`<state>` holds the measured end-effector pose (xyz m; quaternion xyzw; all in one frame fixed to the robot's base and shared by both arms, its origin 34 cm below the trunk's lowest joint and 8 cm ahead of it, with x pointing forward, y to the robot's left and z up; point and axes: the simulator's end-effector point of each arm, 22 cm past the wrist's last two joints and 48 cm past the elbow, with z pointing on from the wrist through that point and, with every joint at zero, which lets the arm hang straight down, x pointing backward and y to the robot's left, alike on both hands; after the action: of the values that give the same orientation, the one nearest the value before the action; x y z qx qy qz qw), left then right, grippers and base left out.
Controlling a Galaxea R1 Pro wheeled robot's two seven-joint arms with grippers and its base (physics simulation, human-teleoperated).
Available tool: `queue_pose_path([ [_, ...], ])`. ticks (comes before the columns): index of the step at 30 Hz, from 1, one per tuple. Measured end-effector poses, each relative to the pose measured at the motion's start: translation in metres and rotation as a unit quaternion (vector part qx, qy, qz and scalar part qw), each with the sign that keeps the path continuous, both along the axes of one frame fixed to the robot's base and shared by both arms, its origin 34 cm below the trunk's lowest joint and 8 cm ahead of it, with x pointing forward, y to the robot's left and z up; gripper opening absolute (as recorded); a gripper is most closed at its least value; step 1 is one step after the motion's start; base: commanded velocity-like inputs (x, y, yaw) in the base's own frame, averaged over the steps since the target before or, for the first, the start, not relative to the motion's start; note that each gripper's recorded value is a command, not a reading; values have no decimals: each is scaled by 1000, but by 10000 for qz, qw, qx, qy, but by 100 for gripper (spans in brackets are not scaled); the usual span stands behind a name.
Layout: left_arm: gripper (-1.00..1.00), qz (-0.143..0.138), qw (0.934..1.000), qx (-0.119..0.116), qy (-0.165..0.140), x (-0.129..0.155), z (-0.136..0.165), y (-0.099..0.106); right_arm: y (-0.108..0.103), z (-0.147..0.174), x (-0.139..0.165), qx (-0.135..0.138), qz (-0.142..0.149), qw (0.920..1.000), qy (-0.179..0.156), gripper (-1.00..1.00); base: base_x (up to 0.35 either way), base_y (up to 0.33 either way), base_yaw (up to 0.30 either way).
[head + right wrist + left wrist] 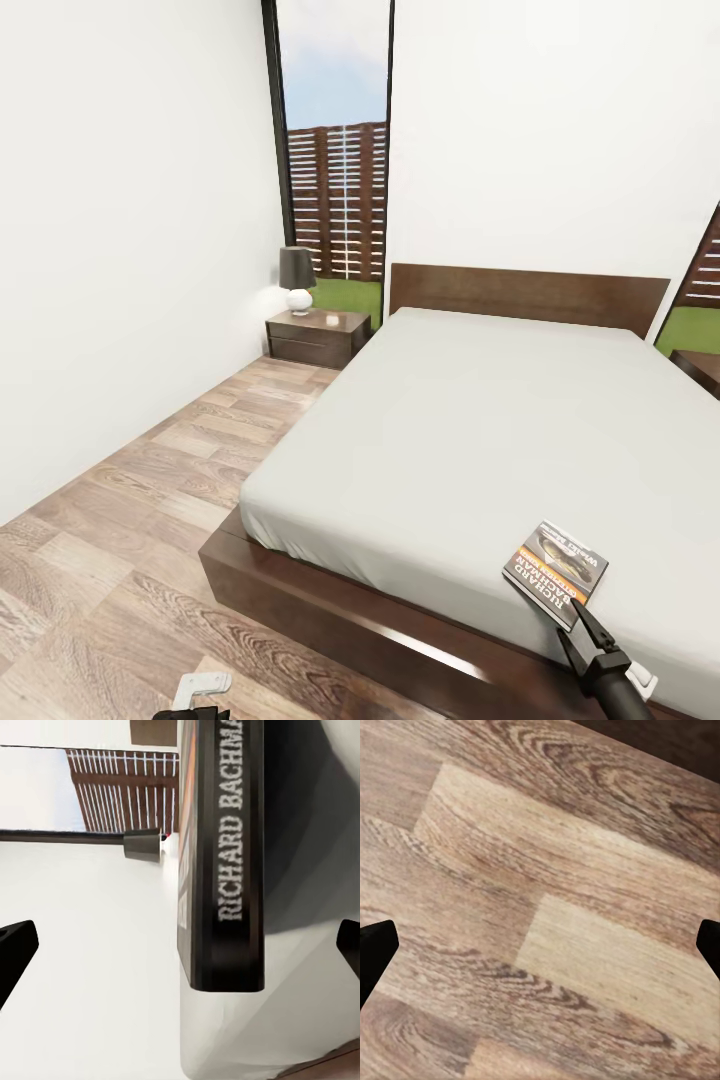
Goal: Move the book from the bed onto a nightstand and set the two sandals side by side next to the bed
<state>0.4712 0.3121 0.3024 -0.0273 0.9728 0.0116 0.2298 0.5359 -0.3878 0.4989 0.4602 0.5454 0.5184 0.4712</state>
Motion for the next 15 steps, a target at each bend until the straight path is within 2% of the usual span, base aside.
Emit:
queue_pose_path([
  [15, 100, 2, 10000, 4, 0, 0, 0, 0, -2, 1, 0, -7, -10, 10000, -9, 100, 0, 0, 0],
])
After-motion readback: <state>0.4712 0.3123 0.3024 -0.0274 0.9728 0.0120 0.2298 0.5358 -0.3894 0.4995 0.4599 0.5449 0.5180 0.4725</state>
